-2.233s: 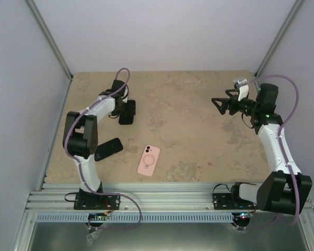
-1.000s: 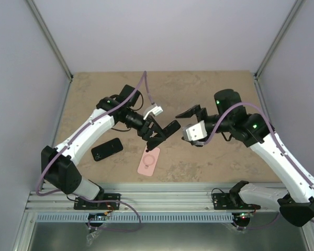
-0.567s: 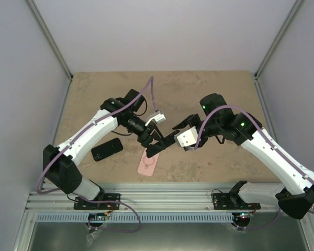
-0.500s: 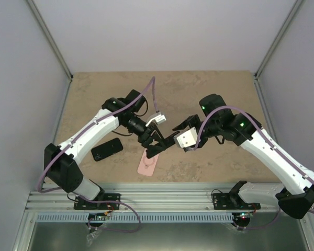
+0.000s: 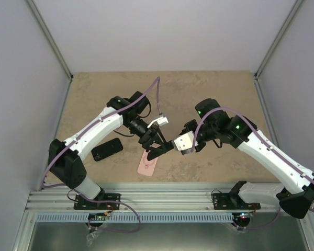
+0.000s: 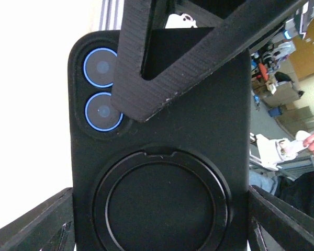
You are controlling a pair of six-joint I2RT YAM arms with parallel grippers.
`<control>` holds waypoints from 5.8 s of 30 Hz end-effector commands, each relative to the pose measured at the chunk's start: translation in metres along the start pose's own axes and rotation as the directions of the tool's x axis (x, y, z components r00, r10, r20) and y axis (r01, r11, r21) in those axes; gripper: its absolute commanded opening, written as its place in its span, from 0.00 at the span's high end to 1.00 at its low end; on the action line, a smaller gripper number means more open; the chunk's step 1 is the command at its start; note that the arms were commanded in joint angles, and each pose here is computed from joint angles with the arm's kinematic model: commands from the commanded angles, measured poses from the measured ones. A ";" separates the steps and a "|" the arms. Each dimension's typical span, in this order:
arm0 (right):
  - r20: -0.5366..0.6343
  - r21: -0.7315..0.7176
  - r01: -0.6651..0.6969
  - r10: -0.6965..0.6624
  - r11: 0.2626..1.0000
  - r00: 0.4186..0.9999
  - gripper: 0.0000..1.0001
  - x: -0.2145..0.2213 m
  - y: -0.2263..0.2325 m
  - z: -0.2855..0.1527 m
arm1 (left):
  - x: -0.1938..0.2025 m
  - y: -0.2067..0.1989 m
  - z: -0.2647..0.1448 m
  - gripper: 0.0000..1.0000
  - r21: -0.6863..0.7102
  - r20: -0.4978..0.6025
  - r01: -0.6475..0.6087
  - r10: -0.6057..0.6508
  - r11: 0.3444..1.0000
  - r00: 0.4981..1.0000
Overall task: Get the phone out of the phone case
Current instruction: Adjust the phone, then remove the phone case from the phone.
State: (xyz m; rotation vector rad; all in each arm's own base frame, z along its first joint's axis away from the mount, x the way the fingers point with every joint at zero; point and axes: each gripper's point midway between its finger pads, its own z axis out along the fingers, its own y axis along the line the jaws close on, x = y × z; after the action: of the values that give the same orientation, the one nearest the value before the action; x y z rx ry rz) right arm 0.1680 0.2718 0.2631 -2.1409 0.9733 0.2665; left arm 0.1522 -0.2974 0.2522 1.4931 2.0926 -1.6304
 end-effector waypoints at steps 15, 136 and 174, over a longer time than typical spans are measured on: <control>0.068 -0.049 -0.364 0.367 0.930 0.928 1.00 -0.008 0.006 -0.010 | -0.026 -0.013 -0.052 0.01 -0.298 0.034 -0.200 0.220 0.933 0.975; 0.505 -0.544 -0.755 0.861 0.367 0.054 0.99 -0.002 -0.135 -0.090 | -0.060 -0.027 -0.097 0.42 -0.260 0.478 -0.211 0.316 0.942 0.819; 0.521 -0.551 -0.765 0.854 0.334 -0.002 1.00 -0.002 -0.131 -0.106 | -0.072 0.006 -0.094 0.74 -0.303 0.510 -0.100 0.250 0.948 0.823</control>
State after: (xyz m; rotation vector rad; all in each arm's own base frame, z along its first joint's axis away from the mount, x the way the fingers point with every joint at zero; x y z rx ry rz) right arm 0.2607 0.2546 0.3984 -0.8655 1.6005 1.7327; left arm 0.2198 -0.2723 0.3323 1.0116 1.6934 -1.4690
